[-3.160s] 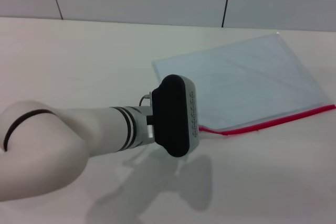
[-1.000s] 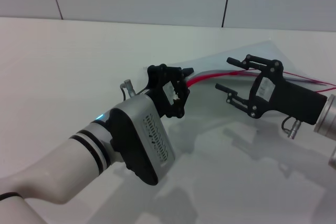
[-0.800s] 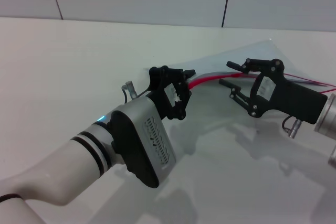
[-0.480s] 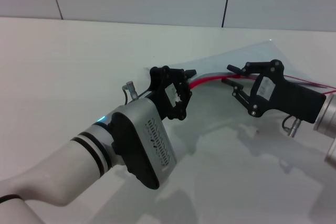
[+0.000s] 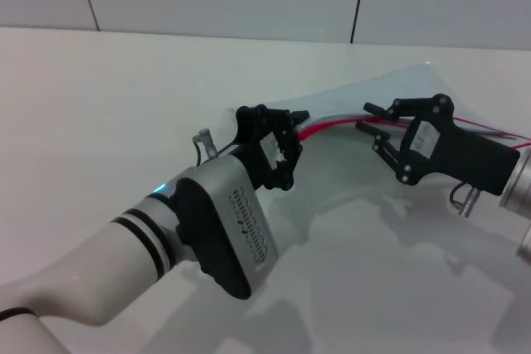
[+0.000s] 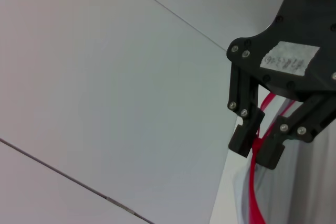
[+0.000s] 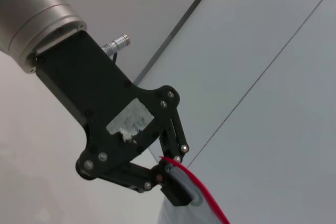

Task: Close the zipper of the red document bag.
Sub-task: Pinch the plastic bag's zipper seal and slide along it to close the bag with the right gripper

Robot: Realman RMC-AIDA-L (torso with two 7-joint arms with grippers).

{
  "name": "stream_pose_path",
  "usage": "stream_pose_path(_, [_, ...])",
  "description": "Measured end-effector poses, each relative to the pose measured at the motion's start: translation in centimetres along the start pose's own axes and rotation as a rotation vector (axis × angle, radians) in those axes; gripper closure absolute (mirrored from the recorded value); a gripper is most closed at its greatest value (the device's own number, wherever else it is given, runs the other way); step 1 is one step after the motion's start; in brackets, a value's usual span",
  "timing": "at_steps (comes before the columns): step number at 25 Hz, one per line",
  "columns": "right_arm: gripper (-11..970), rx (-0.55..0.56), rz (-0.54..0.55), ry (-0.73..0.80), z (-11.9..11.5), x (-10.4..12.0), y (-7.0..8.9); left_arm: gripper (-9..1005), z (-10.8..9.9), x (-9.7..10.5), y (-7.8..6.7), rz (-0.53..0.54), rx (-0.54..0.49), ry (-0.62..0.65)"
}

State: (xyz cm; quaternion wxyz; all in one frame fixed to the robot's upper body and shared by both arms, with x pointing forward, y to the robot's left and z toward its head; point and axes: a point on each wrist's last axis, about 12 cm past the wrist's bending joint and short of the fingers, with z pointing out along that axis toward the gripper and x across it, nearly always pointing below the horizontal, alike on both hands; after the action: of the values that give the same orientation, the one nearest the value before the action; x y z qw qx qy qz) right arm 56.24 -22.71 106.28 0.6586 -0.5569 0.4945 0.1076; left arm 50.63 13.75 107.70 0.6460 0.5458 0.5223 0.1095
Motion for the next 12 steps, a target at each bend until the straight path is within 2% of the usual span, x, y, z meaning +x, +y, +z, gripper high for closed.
stream_pose_path(9, [811, -0.021, -0.011, 0.025, 0.12, 0.25, 0.22, 945, -0.03, 0.06, 0.02, 0.001, 0.0, 0.001])
stream_pose_path(12, [868, -0.022, -0.016, 0.023, 0.17, 0.19, 0.18, 945, -0.03, 0.07, 0.01, 0.001, 0.001, 0.001])
